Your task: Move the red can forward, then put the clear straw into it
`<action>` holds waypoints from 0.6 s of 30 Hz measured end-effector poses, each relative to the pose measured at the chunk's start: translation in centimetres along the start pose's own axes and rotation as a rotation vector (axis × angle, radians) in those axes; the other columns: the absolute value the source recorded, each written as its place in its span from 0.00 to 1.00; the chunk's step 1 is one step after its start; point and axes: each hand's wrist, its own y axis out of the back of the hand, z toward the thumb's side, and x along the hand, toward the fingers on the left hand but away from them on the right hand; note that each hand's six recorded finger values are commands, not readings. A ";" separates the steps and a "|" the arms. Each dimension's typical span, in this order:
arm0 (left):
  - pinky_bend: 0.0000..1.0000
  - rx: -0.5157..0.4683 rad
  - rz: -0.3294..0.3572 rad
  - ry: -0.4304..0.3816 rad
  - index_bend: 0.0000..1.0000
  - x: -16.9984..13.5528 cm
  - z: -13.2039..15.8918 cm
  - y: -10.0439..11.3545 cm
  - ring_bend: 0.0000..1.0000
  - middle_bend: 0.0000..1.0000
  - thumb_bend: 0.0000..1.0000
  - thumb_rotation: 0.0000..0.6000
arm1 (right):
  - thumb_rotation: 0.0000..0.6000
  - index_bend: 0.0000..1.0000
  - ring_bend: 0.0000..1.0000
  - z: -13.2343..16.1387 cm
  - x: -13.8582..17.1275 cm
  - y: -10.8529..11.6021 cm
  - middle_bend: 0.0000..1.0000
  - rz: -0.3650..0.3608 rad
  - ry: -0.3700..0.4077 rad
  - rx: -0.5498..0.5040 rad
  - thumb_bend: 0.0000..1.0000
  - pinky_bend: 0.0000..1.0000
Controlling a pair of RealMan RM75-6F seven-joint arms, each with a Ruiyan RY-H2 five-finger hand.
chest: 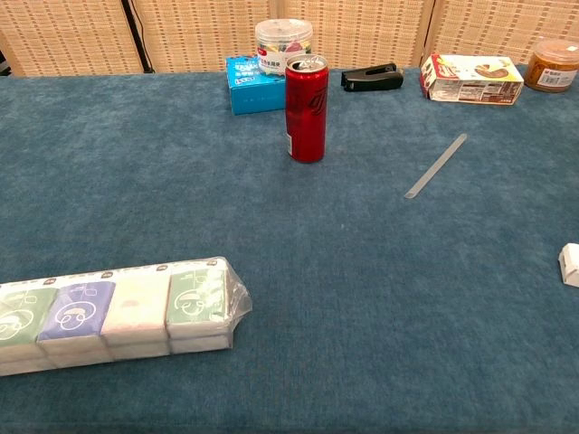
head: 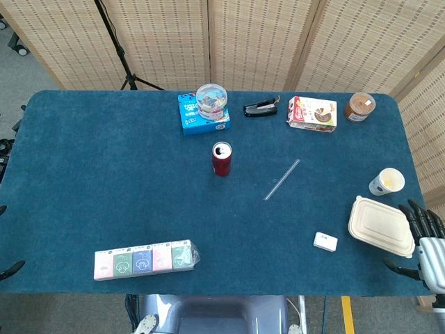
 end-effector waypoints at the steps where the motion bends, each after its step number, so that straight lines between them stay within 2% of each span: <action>1: 0.00 0.001 -0.001 0.000 0.00 0.0 0.0 0.0 0.00 0.00 0.00 1.00 | 1.00 0.00 0.00 0.0 0.0 0.0 0.00 0.000 0.000 0.000 0.00 0.00; 18: 0.00 -0.003 -0.022 -0.008 0.00 0.7 0.1 -0.3 0.00 0.00 0.00 1.00 | 1.00 0.00 0.00 0.0 0.0 0.2 0.00 0.001 0.001 -0.012 0.00 0.00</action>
